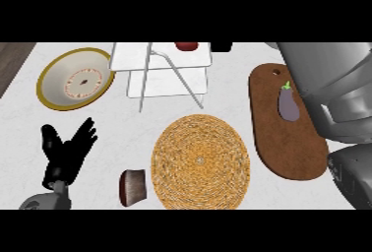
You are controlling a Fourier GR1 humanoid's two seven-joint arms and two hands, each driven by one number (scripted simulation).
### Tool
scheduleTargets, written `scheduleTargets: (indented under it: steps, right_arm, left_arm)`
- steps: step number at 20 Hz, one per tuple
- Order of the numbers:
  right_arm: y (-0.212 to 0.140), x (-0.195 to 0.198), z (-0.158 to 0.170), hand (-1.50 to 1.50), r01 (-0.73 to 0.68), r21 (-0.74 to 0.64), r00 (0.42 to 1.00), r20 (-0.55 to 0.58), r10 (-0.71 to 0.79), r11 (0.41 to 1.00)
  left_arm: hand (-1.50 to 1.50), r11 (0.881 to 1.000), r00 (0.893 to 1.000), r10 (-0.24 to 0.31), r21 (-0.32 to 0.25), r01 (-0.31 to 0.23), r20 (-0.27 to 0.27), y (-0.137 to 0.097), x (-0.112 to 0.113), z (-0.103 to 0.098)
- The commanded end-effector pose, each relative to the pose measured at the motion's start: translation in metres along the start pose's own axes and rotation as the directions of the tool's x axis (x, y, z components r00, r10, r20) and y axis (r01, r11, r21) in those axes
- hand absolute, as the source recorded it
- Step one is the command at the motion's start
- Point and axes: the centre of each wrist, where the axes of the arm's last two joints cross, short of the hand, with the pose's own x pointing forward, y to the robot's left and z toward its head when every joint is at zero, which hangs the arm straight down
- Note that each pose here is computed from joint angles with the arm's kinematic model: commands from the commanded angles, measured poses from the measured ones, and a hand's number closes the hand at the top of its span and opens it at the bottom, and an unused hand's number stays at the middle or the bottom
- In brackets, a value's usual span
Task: Pick the bell pepper from the placemat and place it in the tiered shelf
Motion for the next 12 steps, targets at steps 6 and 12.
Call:
scheduleTargets:
  steps: [6, 12]
  right_arm:
    - [-0.084, -0.029, -0.043, -1.5, 0.098, -0.106, 0.991, -0.076, -0.107, 0.989]
    - [-0.141, -0.028, -0.043, -1.5, 0.096, -0.044, 0.994, -0.051, -0.099, 0.994]
  left_arm:
    - [0.0, 0.999, 1.0, 0.009, 0.033, -0.008, -0.017, 0.012, -0.015, 0.022]
    - [0.0, 0.999, 1.0, 0.016, 0.028, -0.015, -0.006, 0.005, 0.005, 0.015]
